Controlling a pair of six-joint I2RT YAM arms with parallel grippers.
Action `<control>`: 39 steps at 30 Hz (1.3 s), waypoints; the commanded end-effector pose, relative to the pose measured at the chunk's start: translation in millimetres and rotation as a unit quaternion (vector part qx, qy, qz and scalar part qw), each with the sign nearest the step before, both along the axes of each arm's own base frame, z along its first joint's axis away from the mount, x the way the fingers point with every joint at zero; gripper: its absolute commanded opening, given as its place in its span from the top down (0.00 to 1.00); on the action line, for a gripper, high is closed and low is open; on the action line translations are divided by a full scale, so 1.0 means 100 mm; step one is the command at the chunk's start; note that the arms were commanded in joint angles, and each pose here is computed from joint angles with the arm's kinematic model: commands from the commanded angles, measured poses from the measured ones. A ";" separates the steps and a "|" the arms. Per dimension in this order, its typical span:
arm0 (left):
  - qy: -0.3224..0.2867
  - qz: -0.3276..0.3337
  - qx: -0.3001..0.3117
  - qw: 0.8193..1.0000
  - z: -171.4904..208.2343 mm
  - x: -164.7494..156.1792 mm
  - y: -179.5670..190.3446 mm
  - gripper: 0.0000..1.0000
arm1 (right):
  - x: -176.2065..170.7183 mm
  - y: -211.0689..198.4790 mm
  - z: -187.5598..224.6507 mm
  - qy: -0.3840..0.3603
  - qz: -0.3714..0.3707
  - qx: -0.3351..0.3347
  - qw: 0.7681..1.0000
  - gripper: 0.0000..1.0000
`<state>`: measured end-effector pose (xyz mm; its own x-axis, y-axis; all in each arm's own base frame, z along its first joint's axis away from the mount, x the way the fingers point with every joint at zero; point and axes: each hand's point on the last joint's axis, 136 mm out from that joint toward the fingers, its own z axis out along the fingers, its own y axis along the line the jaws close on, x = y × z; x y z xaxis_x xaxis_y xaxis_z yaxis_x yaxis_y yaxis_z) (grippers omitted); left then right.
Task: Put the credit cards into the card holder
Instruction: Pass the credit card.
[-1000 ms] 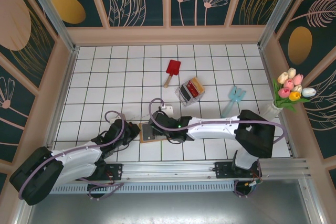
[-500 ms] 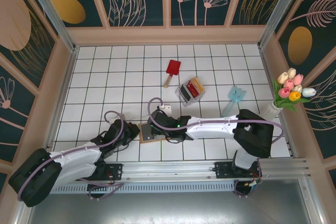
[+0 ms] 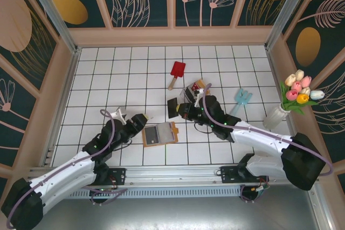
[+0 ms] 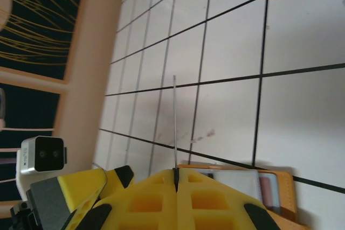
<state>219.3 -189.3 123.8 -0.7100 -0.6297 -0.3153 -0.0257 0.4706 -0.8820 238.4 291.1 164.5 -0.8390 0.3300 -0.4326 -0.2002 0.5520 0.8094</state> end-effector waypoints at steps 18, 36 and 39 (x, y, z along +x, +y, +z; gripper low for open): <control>-0.118 -0.129 -0.166 0.971 1.03 0.02 -0.61 0.80 | -0.23 0.25 0.55 -0.026 0.116 0.152 0.981 1.00; 0.054 -0.018 0.006 0.998 -0.38 -0.13 -0.01 1.00 | -0.13 -0.20 -0.79 0.082 0.008 -0.141 0.987 0.64; 0.068 -0.014 -0.035 0.997 -0.53 -0.25 0.04 1.00 | -0.19 -0.20 -1.01 0.100 0.014 -0.185 0.978 0.63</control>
